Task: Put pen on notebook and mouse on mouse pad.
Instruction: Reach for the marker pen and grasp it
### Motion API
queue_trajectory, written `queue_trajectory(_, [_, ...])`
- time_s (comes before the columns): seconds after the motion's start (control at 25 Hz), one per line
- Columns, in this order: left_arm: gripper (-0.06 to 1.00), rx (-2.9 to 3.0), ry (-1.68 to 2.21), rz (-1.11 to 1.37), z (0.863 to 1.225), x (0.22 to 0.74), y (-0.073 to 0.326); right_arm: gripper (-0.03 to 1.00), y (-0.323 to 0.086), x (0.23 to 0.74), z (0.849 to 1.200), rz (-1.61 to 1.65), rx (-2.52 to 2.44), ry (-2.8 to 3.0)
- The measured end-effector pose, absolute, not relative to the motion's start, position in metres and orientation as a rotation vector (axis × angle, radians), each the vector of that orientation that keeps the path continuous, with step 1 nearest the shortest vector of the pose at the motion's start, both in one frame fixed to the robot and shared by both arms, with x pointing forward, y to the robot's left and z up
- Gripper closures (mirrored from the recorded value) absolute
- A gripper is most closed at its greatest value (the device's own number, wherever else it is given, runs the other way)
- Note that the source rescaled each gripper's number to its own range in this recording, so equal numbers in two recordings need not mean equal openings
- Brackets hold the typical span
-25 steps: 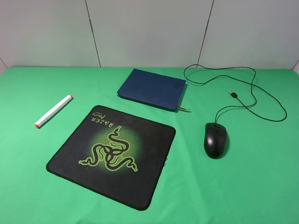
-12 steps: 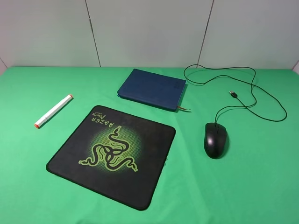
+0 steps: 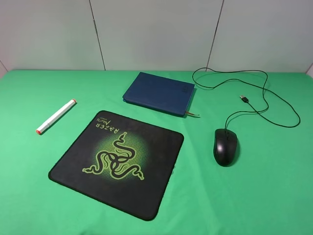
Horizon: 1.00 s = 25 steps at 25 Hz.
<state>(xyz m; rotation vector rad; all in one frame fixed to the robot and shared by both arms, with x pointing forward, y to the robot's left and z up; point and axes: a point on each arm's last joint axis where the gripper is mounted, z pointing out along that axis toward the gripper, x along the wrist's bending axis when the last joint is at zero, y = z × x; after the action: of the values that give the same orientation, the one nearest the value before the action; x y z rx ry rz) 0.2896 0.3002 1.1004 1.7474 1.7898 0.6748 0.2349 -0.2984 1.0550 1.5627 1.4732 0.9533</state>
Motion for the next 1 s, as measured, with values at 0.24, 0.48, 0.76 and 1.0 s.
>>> queue_trajectory(0.24, [-0.05,1.92,1.838,0.58,1.121,0.346,0.297,-0.03,-0.298,0.235,1.055,0.953,1.563,1.473])
queue_trajectory(0.48, [-0.05,2.08,1.903,0.44,1.109,0.404,0.294,-0.03,-0.298,0.235,1.055,0.953,1.563,1.473])
queue_trajectory(0.76, [-0.05,2.161,1.969,0.325,1.083,0.461,0.291,-0.03,-0.298,0.235,1.055,0.953,1.563,1.473])
queue_trajectory(1.0, [-0.05,2.204,2.003,0.258,1.053,0.499,0.289,-0.03,-0.298,0.235,1.055,0.953,1.563,1.473])
